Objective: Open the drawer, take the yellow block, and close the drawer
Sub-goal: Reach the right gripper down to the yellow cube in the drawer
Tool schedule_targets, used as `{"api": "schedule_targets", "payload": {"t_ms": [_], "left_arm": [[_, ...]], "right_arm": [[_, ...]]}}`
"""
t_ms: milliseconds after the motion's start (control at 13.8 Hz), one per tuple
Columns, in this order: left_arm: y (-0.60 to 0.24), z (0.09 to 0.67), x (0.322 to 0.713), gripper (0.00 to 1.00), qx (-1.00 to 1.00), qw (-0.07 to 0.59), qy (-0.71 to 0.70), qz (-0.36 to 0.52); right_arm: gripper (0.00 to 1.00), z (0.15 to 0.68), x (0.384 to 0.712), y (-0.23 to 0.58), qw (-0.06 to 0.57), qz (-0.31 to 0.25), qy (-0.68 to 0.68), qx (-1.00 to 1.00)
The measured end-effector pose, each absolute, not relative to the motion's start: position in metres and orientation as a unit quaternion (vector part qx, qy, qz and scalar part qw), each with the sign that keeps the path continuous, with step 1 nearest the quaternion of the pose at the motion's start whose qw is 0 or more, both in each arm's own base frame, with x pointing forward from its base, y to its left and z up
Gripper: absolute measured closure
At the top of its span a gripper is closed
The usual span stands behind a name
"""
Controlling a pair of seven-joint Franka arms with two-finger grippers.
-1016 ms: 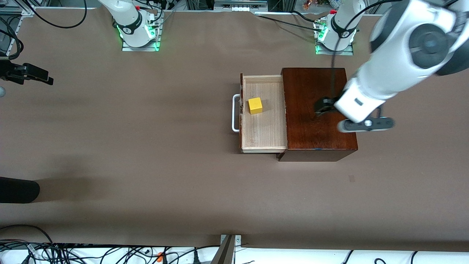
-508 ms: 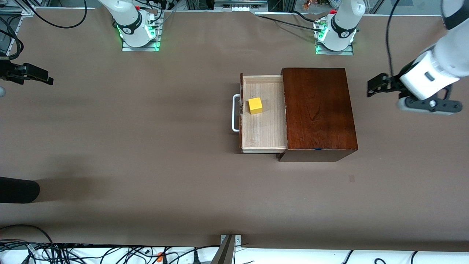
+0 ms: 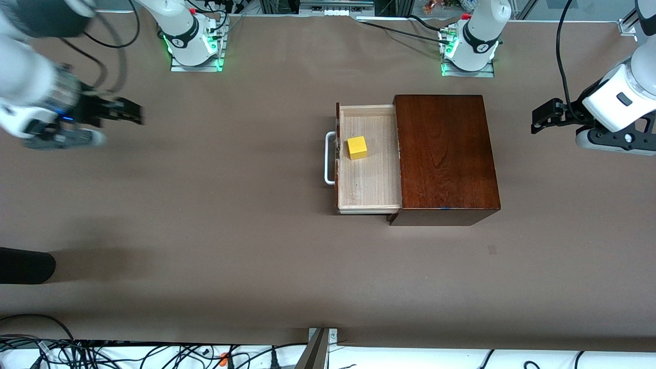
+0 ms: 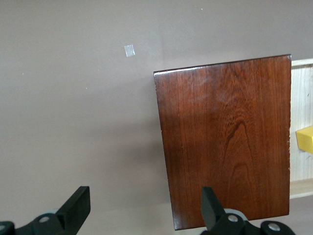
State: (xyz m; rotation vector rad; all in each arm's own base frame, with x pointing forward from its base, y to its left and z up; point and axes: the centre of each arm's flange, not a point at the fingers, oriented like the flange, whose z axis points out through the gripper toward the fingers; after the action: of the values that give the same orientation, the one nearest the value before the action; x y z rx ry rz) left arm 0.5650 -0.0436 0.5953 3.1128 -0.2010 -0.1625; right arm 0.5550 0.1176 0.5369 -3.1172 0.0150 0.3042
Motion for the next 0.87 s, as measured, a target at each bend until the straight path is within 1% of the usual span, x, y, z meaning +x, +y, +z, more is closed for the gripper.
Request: {"api": "schedule_targets", "payload": {"t_ms": [290, 580, 726, 871], "left_arm": [[-0.035, 0.603, 0.56, 0.0, 0.997, 0.01, -0.066, -0.044], [-0.036, 0.608, 0.558, 0.0, 0.997, 0.01, -0.067, -0.04], [-0.036, 0.608, 0.558, 0.0, 0.997, 0.01, -0.068, -0.039], [-0.036, 0.608, 0.558, 0.0, 0.997, 0.01, -0.066, -0.038]], "right_arm": [[0.0, 0.5, 0.555, 0.243, 0.036, 0.076, 0.181, -0.98], [0.0, 0.469, 0.546, 0.357, 0.087, 0.075, 0.354, -0.928], [0.0, 0.457, 0.537, 0.426, 0.11, 0.072, 0.435, -0.891], [0.0, 0.443, 0.517, 0.491, 0.127, 0.077, 0.494, -0.857]]}}
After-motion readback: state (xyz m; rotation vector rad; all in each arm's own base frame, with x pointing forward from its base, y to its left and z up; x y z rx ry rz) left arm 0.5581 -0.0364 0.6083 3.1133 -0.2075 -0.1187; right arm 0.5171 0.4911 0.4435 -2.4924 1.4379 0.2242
